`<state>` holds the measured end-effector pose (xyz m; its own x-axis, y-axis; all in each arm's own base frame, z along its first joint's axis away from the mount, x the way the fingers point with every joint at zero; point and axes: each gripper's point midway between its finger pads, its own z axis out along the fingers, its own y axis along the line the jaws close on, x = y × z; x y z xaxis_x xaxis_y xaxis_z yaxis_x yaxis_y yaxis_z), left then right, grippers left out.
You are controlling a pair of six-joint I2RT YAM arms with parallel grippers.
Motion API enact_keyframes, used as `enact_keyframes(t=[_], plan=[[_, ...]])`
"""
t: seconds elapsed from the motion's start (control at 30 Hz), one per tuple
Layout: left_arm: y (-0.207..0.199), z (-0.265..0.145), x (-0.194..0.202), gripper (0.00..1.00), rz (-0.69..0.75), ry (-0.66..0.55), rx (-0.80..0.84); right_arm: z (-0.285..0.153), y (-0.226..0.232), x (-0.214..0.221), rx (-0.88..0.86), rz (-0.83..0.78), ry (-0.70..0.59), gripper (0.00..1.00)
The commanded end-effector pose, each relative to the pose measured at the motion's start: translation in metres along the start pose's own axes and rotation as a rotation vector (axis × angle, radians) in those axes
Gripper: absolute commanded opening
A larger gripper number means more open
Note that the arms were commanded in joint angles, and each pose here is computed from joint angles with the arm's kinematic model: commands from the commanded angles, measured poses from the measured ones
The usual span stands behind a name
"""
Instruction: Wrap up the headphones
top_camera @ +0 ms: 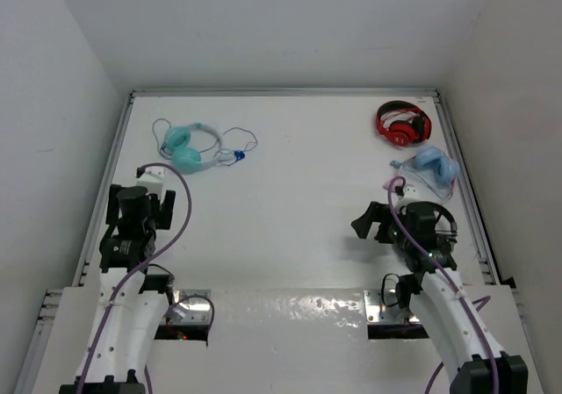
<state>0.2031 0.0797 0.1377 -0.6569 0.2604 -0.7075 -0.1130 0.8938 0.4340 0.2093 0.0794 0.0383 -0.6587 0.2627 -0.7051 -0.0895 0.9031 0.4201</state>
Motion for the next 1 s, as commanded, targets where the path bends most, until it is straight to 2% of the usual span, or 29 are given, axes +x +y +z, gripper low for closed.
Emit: enact_keyframes(t=[0.0,0.1,0.17,0.2,0.3,0.33,0.37,0.4,0.43,0.47,0.5,0.53,0.57,0.6,0.63,0.7,0.73,0.8,0.87,0.93,0.97], plan=[[0.021,-0.002,-0.015,1.0,-0.091,-0.06,-0.113,-0.005,0.004,-0.032,0.036,0.027,-0.084,0.99],[0.032,-0.004,-0.024,1.0,-0.108,-0.08,-0.16,-0.009,0.007,-0.049,0.061,0.108,-0.119,0.99],[0.023,-0.008,-0.044,1.0,-0.066,-0.117,-0.067,-0.012,0.017,-0.07,0.031,0.107,-0.169,0.99],[0.017,-0.01,-0.048,1.0,0.01,-0.114,-0.007,-0.016,0.023,-0.084,0.02,0.106,-0.2,0.99],[-0.01,-0.02,-0.102,0.99,0.101,-0.224,0.242,-0.025,0.052,-0.117,-0.105,0.011,-0.278,0.99],[-0.015,-0.019,-0.111,0.93,0.113,-0.222,0.281,-0.028,0.065,-0.132,-0.169,-0.042,-0.326,0.98],[-0.017,-0.016,-0.12,0.82,0.097,-0.207,0.306,-0.03,0.076,-0.142,-0.216,-0.084,-0.35,0.85],[-0.014,-0.003,-0.143,0.62,0.083,-0.165,0.32,-0.026,0.083,-0.151,-0.242,-0.119,-0.34,0.64],[-0.015,0.008,-0.151,0.57,0.077,-0.115,0.333,-0.024,0.084,-0.158,-0.234,-0.124,-0.332,0.43],[-0.018,0.013,-0.148,0.54,0.06,-0.015,0.363,-0.029,0.092,-0.184,-0.229,-0.144,-0.354,0.21],[-0.021,0.037,-0.171,0.61,0.053,0.058,0.395,-0.026,0.091,-0.194,-0.204,-0.179,-0.342,0.22],[-0.026,0.048,-0.171,0.68,0.042,0.132,0.422,-0.005,0.073,-0.183,-0.118,-0.153,-0.223,0.28],[-0.033,0.05,-0.164,0.74,0.005,0.237,0.454,0.0,0.068,-0.192,-0.069,-0.161,-0.205,0.47],[-0.04,0.075,-0.172,0.79,-0.019,0.294,0.469,-0.003,0.076,-0.218,-0.038,-0.205,-0.237,0.53],[-0.044,0.086,-0.17,0.81,-0.036,0.328,0.47,0.011,0.056,-0.22,0.088,-0.204,-0.203,0.54],[-0.049,0.121,-0.166,0.85,-0.058,0.367,0.423,0.017,0.065,-0.238,0.132,-0.284,-0.224,0.63],[-0.046,0.135,-0.165,0.86,-0.054,0.366,0.382,0.022,0.066,-0.244,0.153,-0.306,-0.239,0.67],[-0.045,0.172,-0.186,0.88,-0.041,0.281,0.339,0.038,0.07,-0.244,0.15,-0.357,-0.225,0.72],[-0.047,0.203,-0.229,0.89,-0.016,0.127,0.342,0.056,0.084,-0.242,0.072,-0.364,-0.219,0.77],[-0.047,0.22,-0.25,0.9,0.002,0.075,0.344,0.066,0.092,-0.237,0.02,-0.356,-0.195,0.77],[-0.034,0.223,-0.28,0.91,-0.001,0.005,0.321,0.076,0.099,-0.229,-0.023,-0.355,-0.161,0.77]])
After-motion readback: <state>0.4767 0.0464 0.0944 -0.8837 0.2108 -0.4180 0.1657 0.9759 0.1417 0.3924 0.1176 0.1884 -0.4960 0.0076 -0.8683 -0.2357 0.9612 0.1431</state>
